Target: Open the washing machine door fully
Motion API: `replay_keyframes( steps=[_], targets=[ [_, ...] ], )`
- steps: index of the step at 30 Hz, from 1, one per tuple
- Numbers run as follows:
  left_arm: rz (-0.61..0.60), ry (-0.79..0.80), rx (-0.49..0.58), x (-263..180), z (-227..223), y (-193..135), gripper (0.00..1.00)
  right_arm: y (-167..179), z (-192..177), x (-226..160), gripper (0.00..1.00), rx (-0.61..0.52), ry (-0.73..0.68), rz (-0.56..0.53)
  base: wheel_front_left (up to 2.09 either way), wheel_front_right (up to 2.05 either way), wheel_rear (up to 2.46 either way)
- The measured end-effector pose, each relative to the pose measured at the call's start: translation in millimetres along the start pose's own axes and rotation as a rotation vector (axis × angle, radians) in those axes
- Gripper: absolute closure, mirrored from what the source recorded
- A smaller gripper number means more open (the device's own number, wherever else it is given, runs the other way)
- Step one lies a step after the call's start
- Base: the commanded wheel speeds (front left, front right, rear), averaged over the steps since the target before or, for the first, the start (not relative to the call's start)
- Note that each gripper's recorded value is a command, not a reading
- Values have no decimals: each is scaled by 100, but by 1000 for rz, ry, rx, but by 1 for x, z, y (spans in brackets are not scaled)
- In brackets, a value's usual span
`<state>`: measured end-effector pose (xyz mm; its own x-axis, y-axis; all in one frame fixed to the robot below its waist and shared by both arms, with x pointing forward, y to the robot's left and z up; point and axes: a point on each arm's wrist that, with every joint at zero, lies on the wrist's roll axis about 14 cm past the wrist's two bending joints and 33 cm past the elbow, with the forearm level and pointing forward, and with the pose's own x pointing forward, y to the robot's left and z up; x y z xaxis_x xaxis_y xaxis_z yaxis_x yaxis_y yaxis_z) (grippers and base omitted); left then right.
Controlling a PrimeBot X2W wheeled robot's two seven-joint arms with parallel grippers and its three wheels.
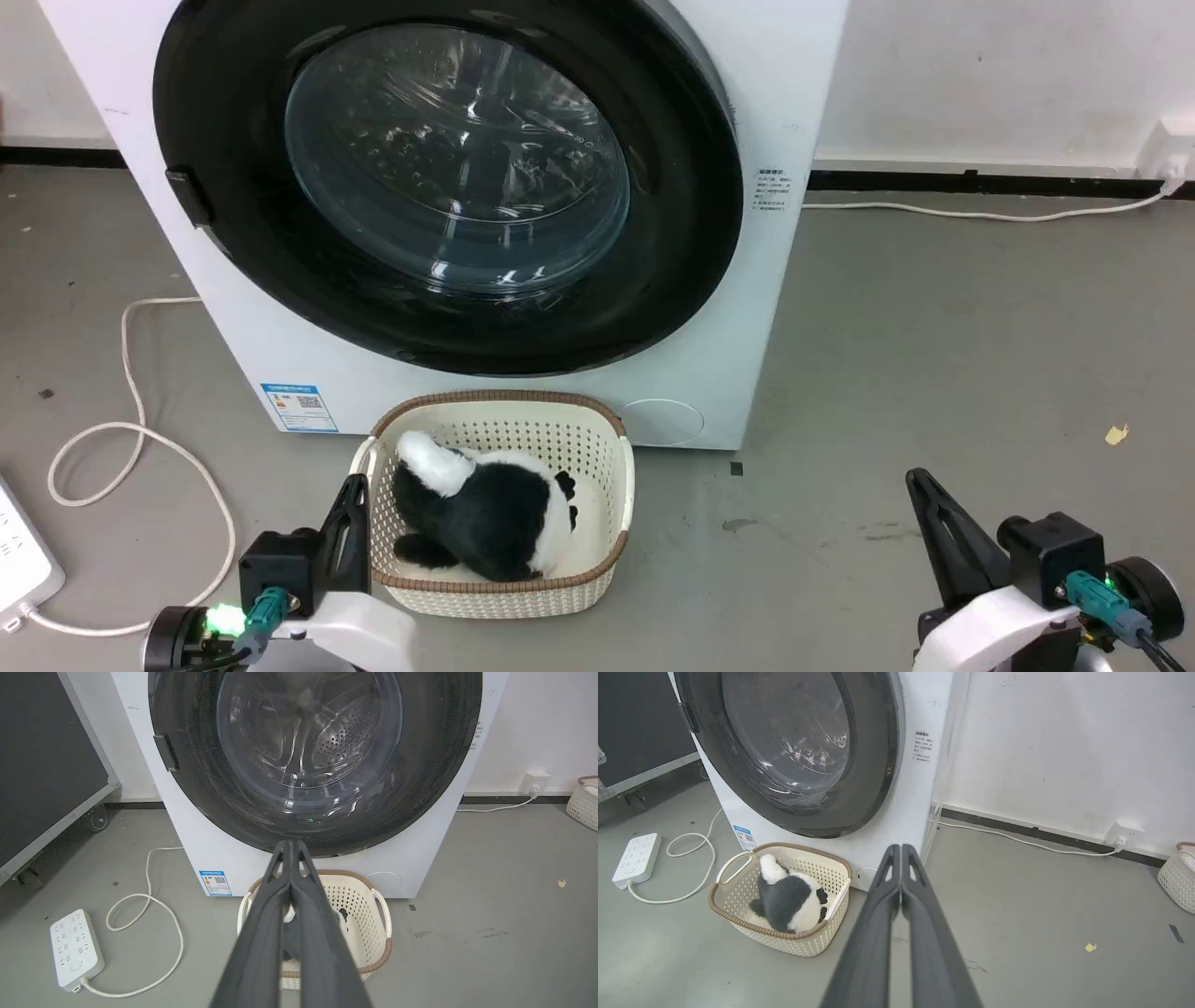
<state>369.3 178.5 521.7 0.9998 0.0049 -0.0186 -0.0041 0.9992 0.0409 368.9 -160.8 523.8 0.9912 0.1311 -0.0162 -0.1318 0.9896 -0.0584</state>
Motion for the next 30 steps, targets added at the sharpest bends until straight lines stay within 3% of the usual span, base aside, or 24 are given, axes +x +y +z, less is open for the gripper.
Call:
replay_keyframes(
  steps=[30],
  targets=[
    [0,0,0,0,0,0,100,0,0,0,100,0,0,0,0,0,0]
  ],
)
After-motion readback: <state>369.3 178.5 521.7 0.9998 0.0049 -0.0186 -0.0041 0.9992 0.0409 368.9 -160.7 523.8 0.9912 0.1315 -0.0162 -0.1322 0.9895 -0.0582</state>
